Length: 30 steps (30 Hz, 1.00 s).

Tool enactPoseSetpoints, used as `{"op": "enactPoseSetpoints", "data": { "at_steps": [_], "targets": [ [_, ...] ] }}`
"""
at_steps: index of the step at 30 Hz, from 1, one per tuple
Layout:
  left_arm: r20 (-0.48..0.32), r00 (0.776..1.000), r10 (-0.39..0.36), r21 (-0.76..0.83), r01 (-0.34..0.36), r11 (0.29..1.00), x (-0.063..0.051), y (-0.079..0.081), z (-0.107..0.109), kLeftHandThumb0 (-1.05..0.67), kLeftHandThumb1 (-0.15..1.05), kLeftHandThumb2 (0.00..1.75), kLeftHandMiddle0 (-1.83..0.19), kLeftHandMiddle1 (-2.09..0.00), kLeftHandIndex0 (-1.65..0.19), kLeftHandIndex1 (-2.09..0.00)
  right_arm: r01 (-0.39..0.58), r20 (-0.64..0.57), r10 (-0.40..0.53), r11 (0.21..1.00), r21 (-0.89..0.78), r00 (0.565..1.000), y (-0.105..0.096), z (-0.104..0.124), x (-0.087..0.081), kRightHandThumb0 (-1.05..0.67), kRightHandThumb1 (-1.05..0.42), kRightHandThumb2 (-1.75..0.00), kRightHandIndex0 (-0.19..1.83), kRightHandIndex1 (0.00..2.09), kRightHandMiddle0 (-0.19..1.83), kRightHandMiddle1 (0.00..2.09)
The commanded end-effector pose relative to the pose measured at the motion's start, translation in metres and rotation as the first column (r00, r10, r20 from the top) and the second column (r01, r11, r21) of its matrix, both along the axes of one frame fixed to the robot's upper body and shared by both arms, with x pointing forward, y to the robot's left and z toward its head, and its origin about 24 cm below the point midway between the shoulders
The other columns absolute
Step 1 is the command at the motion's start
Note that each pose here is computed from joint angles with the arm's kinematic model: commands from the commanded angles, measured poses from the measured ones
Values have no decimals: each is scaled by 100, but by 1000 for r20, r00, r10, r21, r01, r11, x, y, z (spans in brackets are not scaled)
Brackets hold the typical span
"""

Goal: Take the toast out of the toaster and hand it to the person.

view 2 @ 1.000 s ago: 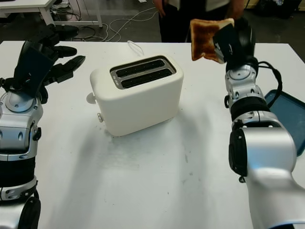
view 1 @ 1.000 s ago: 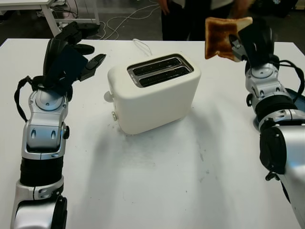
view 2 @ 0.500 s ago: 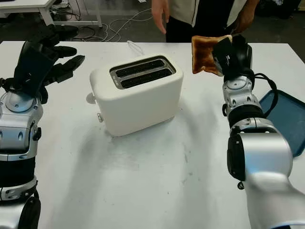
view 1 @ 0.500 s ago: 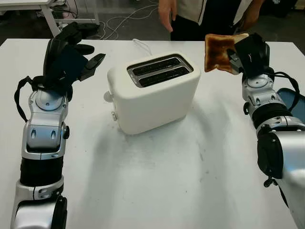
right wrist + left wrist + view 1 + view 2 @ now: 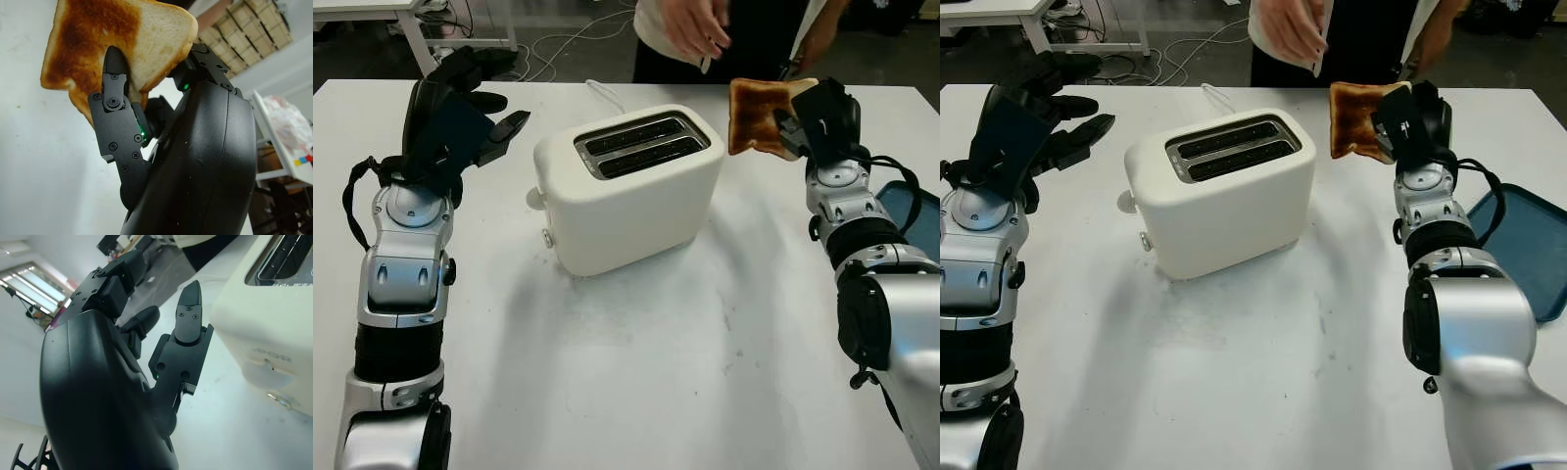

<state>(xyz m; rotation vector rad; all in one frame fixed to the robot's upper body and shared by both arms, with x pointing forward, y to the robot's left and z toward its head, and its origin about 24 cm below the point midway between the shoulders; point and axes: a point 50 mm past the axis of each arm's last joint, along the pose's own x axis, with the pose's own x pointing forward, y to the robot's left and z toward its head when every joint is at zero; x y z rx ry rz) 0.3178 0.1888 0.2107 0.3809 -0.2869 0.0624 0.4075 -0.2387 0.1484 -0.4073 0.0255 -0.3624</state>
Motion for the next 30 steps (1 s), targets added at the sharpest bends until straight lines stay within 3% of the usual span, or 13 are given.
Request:
{"op": "enactPoseSetpoints", "data": {
  "at_steps": [1, 30],
  "targets": [
    [-2, 1000, 10, 12, -10, 1000, -2, 2, -1, -19, 84, 24, -29, -88, -46, -43, -8, 7, 8, 1000, 3, 1000, 0, -3, -1, -27, -92, -38, 86, 175, 55, 175],
    [-1, 1000, 12, 7, -12, 1000, -2, 1, -1, -17, 85, 20, -29, -88, -48, -40, -30, 12, 30, 999, -20, 999, 2, -1, 0, -26, -92, -38, 89, 175, 58, 175]
  ]
}}
